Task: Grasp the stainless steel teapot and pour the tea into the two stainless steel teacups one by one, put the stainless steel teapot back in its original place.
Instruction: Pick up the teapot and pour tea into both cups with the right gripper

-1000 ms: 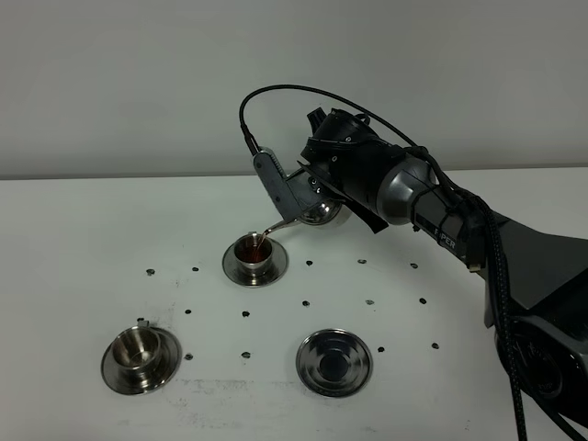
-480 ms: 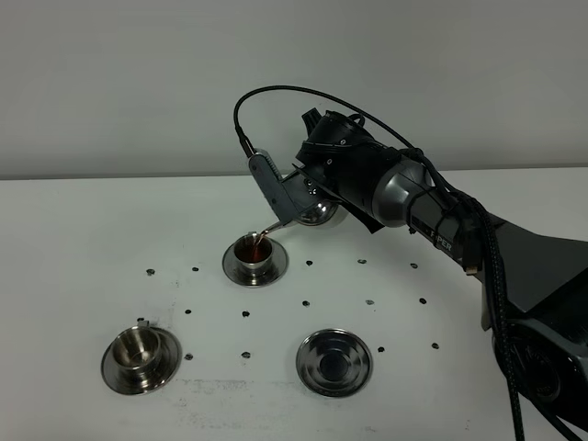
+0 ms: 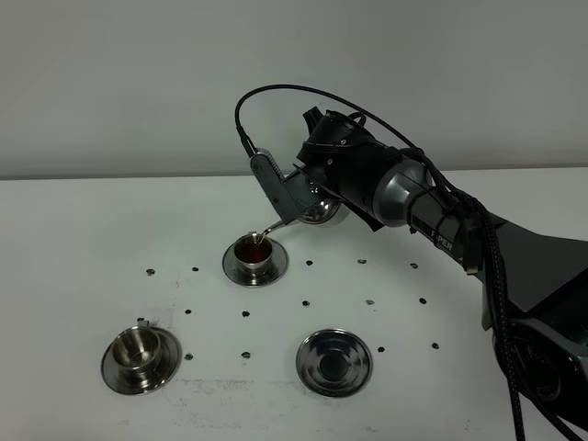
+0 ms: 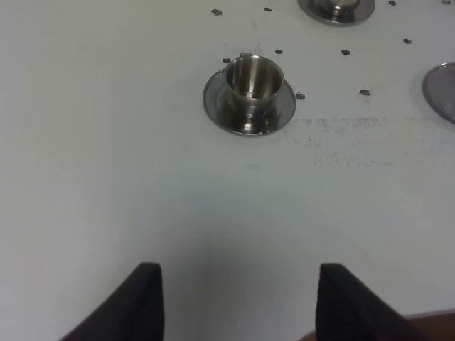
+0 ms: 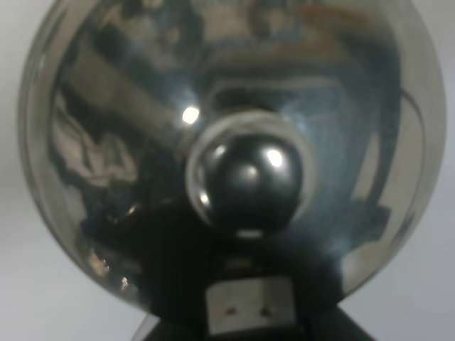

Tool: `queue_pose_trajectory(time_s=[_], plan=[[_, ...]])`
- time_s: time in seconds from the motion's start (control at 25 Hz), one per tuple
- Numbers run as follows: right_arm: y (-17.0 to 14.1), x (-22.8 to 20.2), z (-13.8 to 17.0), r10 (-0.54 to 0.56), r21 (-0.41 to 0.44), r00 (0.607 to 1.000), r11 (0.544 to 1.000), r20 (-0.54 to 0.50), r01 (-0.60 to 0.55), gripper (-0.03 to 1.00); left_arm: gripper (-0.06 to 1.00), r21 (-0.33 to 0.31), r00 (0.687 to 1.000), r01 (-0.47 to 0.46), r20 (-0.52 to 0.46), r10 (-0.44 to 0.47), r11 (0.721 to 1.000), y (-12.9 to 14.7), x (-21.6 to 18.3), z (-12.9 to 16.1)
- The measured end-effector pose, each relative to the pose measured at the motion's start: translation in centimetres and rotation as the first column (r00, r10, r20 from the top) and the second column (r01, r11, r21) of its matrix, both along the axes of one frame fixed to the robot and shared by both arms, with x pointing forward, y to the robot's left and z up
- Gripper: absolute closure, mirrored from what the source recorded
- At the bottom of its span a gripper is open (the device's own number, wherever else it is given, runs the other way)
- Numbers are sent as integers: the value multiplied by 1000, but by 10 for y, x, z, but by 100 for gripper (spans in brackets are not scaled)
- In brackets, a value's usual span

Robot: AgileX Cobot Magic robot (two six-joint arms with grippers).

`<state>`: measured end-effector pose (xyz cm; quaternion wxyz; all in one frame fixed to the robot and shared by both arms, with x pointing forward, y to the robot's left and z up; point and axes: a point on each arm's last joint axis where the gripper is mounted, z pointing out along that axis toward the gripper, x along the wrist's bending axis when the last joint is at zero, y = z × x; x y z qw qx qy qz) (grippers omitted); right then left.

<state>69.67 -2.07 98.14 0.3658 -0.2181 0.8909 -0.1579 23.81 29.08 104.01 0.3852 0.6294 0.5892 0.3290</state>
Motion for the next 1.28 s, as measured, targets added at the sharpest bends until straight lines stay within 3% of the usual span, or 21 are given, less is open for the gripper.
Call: queue_pose_trajectory(time_s=[0.48, 0.84, 1.04, 1.28], plan=[[0, 0, 0, 1, -4, 1000, 1000, 3, -1, 78, 44, 0, 1000, 0, 0, 0, 1000, 0, 0, 0], [5, -6, -5, -31, 72, 997, 997, -69, 36, 78, 44, 0, 1000, 0, 0, 0, 1000, 0, 0, 0], [6, -9, -8, -84, 144, 990, 985, -110, 100, 78, 44, 0, 1000, 0, 0, 0, 1000, 0, 0, 0], [0, -12, -3, -158, 171, 976, 968, -147, 183, 78, 44, 0, 1000, 0, 0, 0, 1000, 0, 0, 0]])
